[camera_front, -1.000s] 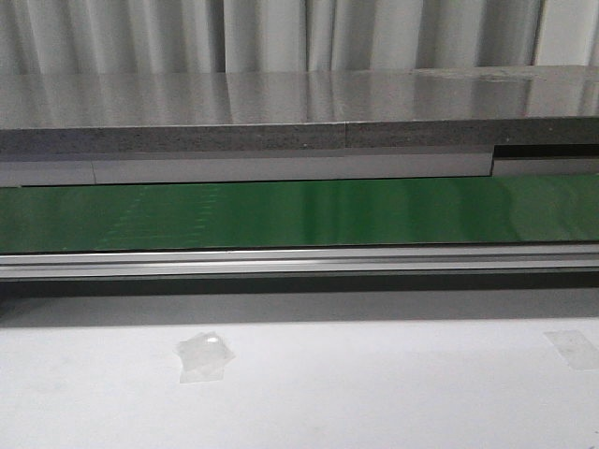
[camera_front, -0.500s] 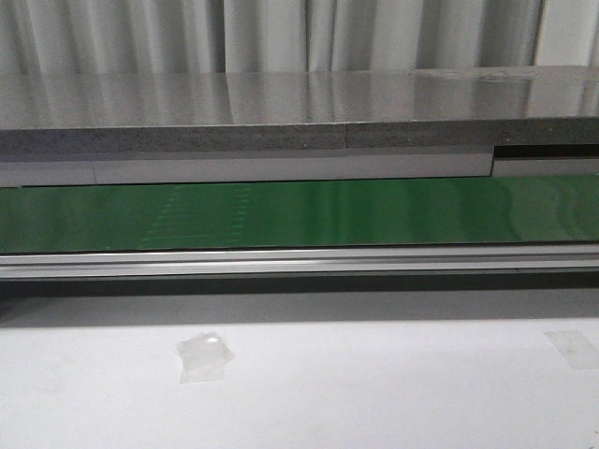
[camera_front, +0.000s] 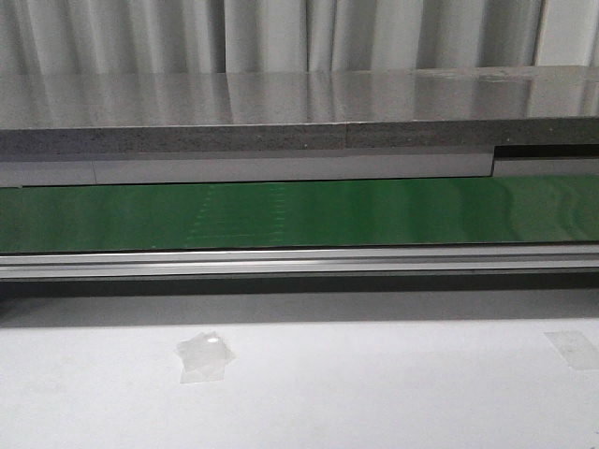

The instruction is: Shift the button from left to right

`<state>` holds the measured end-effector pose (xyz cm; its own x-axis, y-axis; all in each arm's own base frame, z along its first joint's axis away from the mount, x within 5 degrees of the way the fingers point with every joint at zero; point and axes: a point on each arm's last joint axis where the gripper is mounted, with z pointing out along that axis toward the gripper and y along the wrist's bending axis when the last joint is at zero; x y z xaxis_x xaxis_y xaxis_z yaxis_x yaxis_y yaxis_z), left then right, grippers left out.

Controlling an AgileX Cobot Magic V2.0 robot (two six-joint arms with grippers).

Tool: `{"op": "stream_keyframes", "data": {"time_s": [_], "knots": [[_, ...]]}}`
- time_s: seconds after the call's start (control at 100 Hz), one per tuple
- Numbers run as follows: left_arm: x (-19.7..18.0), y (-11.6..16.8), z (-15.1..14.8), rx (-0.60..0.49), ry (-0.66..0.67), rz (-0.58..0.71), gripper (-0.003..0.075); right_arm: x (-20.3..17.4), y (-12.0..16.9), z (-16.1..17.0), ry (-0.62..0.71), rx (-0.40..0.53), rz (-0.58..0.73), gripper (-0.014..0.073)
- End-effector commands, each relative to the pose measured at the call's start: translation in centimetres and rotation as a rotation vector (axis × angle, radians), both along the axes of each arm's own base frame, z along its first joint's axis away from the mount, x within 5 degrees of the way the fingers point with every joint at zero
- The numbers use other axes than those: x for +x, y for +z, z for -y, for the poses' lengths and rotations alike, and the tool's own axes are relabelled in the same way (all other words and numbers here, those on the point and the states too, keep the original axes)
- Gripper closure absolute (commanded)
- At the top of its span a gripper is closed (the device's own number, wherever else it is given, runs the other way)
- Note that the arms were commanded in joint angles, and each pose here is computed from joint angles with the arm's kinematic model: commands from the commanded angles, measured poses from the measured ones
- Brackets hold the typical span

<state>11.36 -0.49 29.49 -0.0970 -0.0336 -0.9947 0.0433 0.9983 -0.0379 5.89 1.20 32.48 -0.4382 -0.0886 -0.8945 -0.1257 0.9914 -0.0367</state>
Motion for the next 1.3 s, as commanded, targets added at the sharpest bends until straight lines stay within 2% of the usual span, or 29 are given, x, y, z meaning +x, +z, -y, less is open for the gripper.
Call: {"op": "stream_keyframes", "data": {"time_s": [0.0,0.76,0.85,1.01,1.29], "knots": [[0.1,1.6,-0.2,-0.014,0.021,0.094,0.0740,0.3,1.1,0.0,-0.005,0.007,0.072,0.0656],[0.1,1.6,-0.2,-0.014,0.021,0.094,0.0740,0.3,1.2,0.0,-0.007,0.007,0.080,0.0661],[0.1,1.6,-0.2,-0.014,0.021,0.094,0.0740,0.4,1.4,0.1,-0.015,0.006,0.112,0.0661],[0.1,1.6,-0.2,-0.014,0.021,0.094,0.0740,0.1,1.9,0.1,0.007,-0.014,0.243,0.0661],[0.1,1.6,-0.2,-0.014,0.021,0.094,0.0740,-0.4,-1.9,0.8,-0.051,0.037,0.339,0.0661]]}}
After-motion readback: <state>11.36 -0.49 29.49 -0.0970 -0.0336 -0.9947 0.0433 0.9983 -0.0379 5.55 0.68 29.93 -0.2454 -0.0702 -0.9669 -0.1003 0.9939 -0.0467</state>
